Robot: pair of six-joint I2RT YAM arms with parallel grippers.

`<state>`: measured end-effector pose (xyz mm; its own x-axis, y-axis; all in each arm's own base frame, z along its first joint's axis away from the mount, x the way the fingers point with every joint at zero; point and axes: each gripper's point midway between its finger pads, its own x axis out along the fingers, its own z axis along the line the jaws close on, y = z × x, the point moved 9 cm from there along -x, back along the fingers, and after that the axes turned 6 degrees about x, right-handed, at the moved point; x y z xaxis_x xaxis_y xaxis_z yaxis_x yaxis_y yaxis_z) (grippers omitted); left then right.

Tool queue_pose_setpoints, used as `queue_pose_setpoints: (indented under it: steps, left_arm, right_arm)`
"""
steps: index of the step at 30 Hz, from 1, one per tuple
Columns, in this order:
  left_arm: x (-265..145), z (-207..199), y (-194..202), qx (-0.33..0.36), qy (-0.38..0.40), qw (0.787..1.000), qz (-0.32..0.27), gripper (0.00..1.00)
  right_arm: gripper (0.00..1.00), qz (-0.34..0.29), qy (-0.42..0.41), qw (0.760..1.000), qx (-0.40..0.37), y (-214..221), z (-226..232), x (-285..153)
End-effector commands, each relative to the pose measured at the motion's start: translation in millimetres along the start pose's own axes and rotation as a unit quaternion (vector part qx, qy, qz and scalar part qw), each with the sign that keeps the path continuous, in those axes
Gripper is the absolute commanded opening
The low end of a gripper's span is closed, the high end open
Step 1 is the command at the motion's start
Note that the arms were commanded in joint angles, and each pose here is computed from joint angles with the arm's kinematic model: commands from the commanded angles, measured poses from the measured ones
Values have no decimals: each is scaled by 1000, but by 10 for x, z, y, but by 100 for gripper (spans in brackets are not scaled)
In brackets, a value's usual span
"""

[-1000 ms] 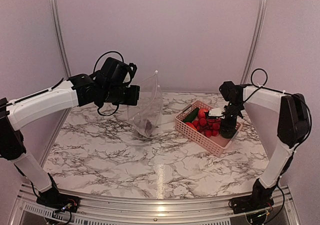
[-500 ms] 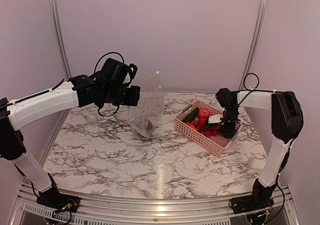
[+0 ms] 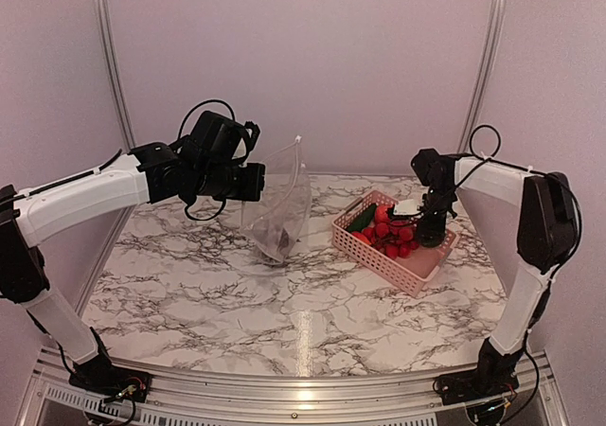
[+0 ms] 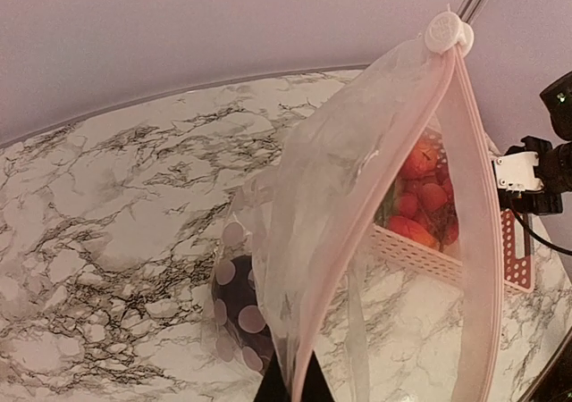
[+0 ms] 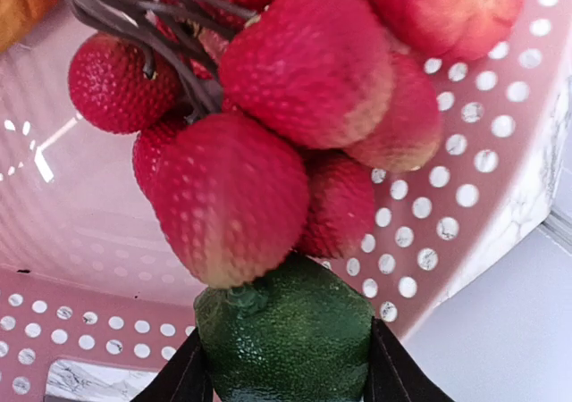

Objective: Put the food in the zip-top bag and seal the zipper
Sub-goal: Pick up the fake fruit from the bin.

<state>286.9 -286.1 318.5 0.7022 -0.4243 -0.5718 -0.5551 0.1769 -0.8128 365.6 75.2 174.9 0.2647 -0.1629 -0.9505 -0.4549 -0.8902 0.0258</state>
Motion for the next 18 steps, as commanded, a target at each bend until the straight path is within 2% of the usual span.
queue_pose_setpoints:
  steps: [1,4,7,12,18]
  left_arm:
    - [-8,30,-15,-11,5,1000,-6,0]
    - [11,26,-27,-15,9,1000,-8,0]
    - [29,13,-51,-18,14,1000,-9,0]
    - [27,-11,-123,-29,25,999,-16,0]
    - [71,-47,-179,-48,43,998,-28,0]
  right_arm:
    - [33,-92,-24,995,32,-53,-91,-617]
    - [33,-169,-68,982,43,-155,-98,-913]
    - [33,-253,-121,959,50,-298,-133,-1292]
    - [33,-392,-194,899,23,-596,-116,-1909]
    - [33,-481,-216,848,-49,-1003,59,-2391]
